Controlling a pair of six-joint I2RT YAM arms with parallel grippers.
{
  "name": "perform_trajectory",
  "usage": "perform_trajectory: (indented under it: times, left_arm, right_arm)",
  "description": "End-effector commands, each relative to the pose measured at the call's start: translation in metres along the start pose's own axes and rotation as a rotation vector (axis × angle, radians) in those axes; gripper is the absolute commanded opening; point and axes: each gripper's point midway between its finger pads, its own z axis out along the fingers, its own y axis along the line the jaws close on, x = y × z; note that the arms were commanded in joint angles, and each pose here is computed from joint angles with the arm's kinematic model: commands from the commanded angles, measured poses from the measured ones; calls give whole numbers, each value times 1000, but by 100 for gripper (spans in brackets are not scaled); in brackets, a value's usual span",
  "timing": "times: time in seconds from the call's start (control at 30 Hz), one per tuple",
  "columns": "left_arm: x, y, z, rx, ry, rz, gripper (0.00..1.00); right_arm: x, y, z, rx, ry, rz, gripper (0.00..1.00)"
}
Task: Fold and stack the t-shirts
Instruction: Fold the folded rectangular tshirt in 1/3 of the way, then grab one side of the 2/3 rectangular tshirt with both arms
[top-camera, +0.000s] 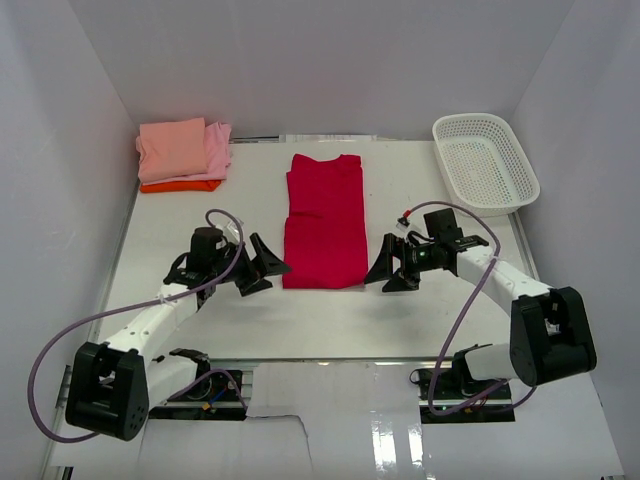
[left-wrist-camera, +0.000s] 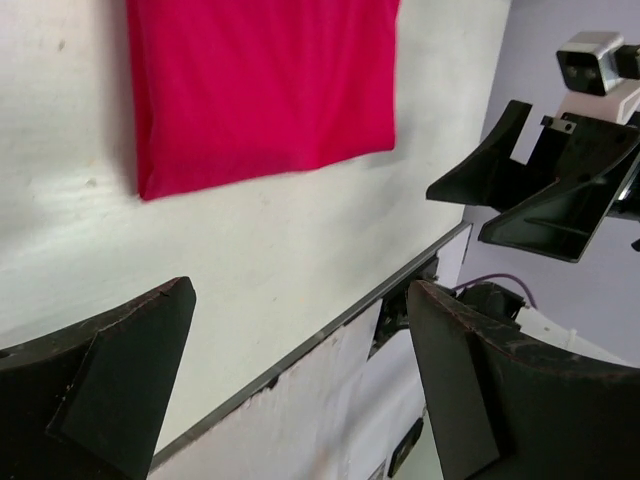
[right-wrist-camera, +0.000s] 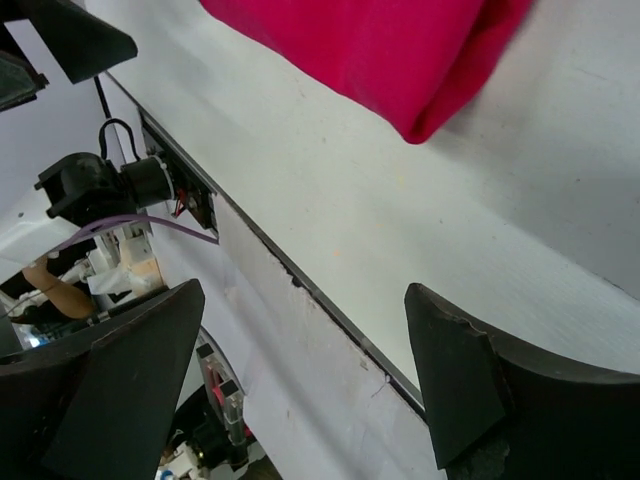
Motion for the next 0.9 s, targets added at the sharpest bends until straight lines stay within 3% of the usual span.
perform_trajectory:
  times: [0.0, 0.13, 0.6, 0.7, 0.73, 0.87]
  left_arm:
    - [21, 21, -3, -27, 45, -27, 98]
    - [26, 32, -1, -44, 51, -17, 98]
    - [13, 54, 17, -94, 17, 1, 97]
    - [11, 57, 20, -96, 16, -3, 96]
    - [9, 57, 21, -94, 10, -3, 96]
    - [3, 57, 23, -95, 2, 3, 96]
  right_arm:
    - [1, -14, 8, 7, -7, -16, 87]
    - [-2, -33, 25, 14, 10, 2, 79]
    - [-56, -51, 57, 24, -32, -18, 75]
    - [-58, -54, 60, 31, -31, -7, 65]
    - [-58, -55, 61, 35, -32, -6, 54]
    - [-51, -60, 64, 44, -16, 11, 44]
